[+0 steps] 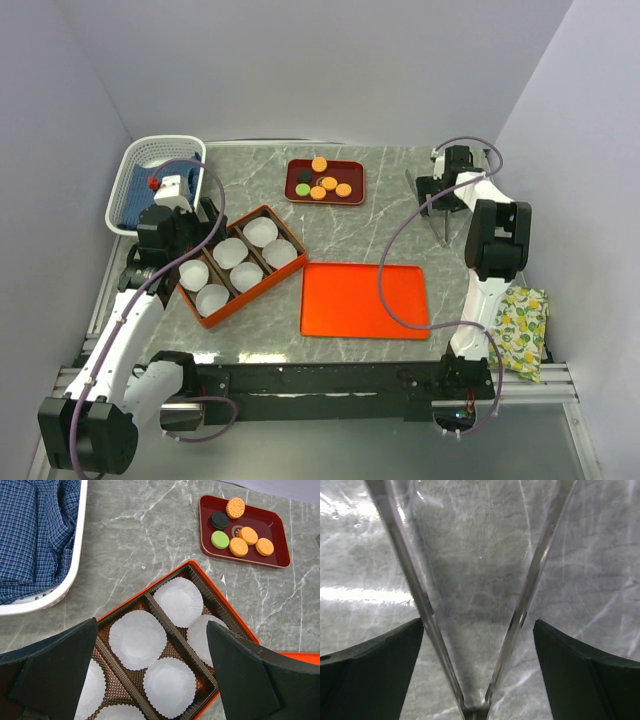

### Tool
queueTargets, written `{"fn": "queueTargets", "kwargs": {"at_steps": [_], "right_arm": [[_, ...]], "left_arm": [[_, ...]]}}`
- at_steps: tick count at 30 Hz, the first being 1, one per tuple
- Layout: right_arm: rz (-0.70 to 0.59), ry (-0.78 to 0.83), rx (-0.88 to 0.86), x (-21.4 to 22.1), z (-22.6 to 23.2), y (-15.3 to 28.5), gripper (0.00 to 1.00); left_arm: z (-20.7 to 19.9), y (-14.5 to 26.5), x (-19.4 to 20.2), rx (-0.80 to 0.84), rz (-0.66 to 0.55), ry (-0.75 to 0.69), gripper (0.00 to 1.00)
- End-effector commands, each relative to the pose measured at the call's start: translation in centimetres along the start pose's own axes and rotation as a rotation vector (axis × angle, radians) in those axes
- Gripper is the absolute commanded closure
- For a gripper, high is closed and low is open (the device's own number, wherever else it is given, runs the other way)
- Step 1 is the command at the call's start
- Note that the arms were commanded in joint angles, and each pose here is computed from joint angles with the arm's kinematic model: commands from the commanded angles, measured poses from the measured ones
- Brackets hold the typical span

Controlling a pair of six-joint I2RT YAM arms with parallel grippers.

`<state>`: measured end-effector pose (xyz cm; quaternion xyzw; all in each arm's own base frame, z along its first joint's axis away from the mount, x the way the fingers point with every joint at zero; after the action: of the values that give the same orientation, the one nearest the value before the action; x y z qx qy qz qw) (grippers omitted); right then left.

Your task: Pack the cookies

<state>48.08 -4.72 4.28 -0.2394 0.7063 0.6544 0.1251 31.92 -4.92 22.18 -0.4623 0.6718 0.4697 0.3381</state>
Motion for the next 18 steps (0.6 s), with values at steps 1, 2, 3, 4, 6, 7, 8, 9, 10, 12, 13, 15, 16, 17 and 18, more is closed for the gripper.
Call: {"fn": "queueTargets", "kwargs": {"at_steps": [1,2,3,4,6,7,8,9,10,12,13,15,16,17,18], "right_arm": [[-0.013,-0.002,0.014,-1.4,-0.1,0.0,0.09],[-0.013,-0.002,0.012,-1.4,-0.1,-0.1,0.11],[-0.012,-0.001,0.012,-1.4,-0.1,-0.2,0.12],[-0.012,-0.002,0.013,-1.4,-0.1,-0.1,0.12],[-0.005,0.003,0.009,-1.3,0.0,-0.2,0.12],[0.001,0.002,0.006,-1.2,0.0,-0.2,0.12],[0.005,0.007,0.003,-1.2,0.0,-0.2,0.12],[0.010,0.009,-0.003,-1.1,0.1,-0.3,0.12],[0.022,0.011,-0.009,-0.8,0.2,-0.1,0.12],[0.032,0.019,-0.017,-0.6,0.4,-0.1,0.12],[0.042,0.021,-0.019,-0.3,0.5,-0.1,0.12],[0.054,0.028,-0.023,0.0,0.5,-0.1,0.15],[0.070,0.030,-0.032,0.3,0.7,-0.1,0.15],[0.076,0.030,-0.036,0.4,0.8,-0.1,0.15],[0.081,0.030,-0.041,0.5,0.9,-0.1,0.16]], "left_arm": [[-0.5,0.1,-1.8,0.014,-0.050,-0.022,0.04],[-0.5,0.1,-1.7,0.014,-0.046,-0.022,0.04],[-0.4,0.1,-1.7,0.011,-0.047,-0.022,0.03],[-0.5,0.0,-1.7,0.015,-0.046,-0.022,0.04],[-0.5,0.1,-1.7,0.016,-0.044,-0.024,0.03],[-0.5,0.0,-1.7,0.016,-0.044,-0.024,0.03],[-0.5,0.1,-1.9,0.016,-0.049,-0.024,0.04],[-0.5,0.1,-1.9,0.016,-0.049,-0.024,0.04],[-0.5,0.1,-1.8,0.014,-0.046,-0.024,0.03],[-0.6,0.2,-1.9,0.017,-0.052,-0.024,0.04],[-0.5,0.2,-1.8,0.015,-0.049,-0.024,0.04],[-0.6,0.3,-2.0,0.020,-0.055,-0.024,0.04],[-0.6,0.2,-1.9,0.022,-0.052,-0.024,0.03],[-0.6,0.2,-1.9,0.022,-0.052,-0.024,0.04],[-0.7,0.3,-1.9,0.024,-0.051,-0.024,0.03]]}}
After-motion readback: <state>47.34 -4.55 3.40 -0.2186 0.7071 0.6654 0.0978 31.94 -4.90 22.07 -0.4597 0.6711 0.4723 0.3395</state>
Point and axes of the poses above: each gripper's point midway between its finger pads, its own y axis back along the fingers, its own z axis along the line the jaws close on, x = y × z, the point moved 1 cm from there along y, back along the fingers, and after that the axes turned 4 degrees about y, right-handed, at the moved point
